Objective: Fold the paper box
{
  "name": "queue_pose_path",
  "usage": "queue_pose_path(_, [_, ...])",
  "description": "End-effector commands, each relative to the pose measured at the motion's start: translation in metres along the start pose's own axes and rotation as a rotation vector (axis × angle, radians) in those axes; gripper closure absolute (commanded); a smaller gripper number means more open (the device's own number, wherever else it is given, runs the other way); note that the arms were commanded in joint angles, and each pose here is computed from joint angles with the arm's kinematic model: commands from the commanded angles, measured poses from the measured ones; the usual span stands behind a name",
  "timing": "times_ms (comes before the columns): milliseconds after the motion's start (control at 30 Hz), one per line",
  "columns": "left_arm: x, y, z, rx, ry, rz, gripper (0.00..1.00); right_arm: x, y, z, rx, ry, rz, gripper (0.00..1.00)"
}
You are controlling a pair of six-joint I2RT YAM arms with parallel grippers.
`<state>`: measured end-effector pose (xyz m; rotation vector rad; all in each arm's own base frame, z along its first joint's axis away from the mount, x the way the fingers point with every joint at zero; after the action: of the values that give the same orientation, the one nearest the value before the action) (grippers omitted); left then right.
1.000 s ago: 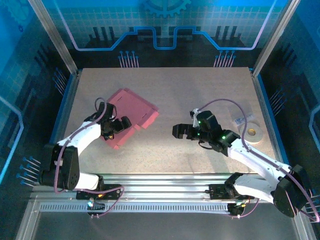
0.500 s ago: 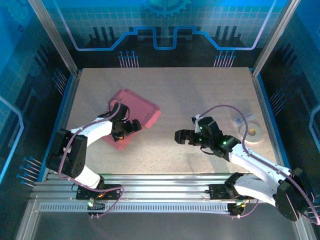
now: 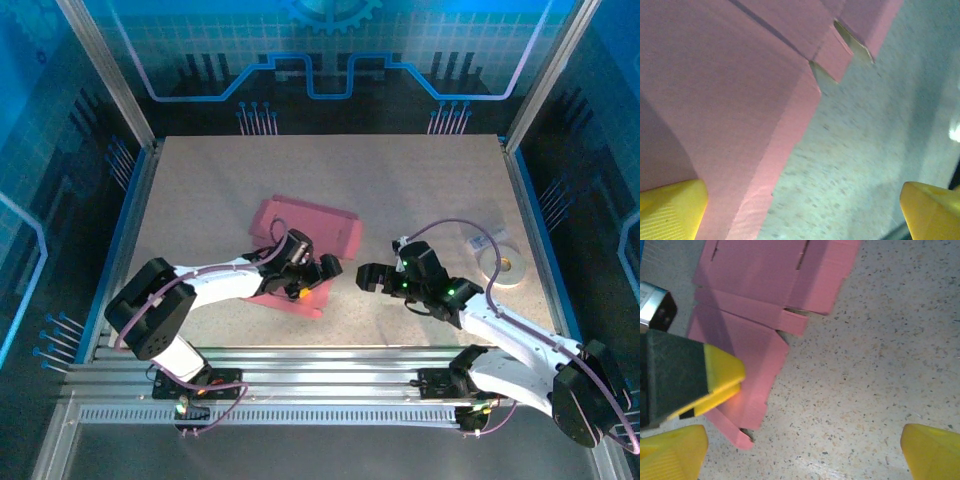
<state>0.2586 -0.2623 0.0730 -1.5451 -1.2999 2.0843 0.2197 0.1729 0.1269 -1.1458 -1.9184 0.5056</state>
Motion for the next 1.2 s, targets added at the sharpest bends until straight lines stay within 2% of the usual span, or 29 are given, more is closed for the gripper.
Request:
queue_pose_path(0, [-0.021, -0.012, -0.006, -0.004, -0.017, 0.062, 0.01, 0.008, -0.008, -0.008, -0.027, -0.013, -0.042, 0.0])
queue_pose_path(233, [-0.014, -0.06, -0.039, -0.061, 0.061, 0.071, 0.01, 0.035, -0.002, -0.004, -0.004, -0.073, -0.139, 0.0])
queue_pose_path(467, [0.026, -0.1, -0.068, -0.127, -0.022, 0.076, 0.01, 0.071, 0.025, 0.0, 0.049, -0.134, -0.161, 0.0])
queue_pose_path(600, [0.05, -0.119, -0.077, -0.178, -0.059, 0.035, 0.01, 0.092, 0.046, 0.003, 0.068, -0.13, -0.151, 0.0])
queue_pose_path(800, [0.071, -0.138, -0.081, -0.208, -0.102, 0.071, 0.01, 0.131, 0.082, 0.012, 0.141, -0.146, -0.193, 0.0])
queue_pose_path(933, [0.07, -0.148, -0.082, -0.219, -0.084, 0.145, 0.01, 0.149, 0.099, 0.017, 0.166, -0.153, -0.222, 0.0])
queue_pose_path(1167, [0.068, -0.15, -0.078, -0.226, -0.04, 0.201, 0.01, 0.148, 0.118, 0.032, 0.226, -0.114, -0.184, 0.0])
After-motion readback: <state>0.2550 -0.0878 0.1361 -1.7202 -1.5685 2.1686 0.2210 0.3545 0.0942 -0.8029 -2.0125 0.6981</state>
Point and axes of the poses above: each hand's point on the last joint's axis, 136 mm out from that joint toward the fingers, its own y axis out along the fingers, its own x axis along the line the jaws close on, z = x × y, the point moved 3 cm from there along -y, back along the fingers, and after that the axes turned 10 degrees about -y, right-handed, at the moved point
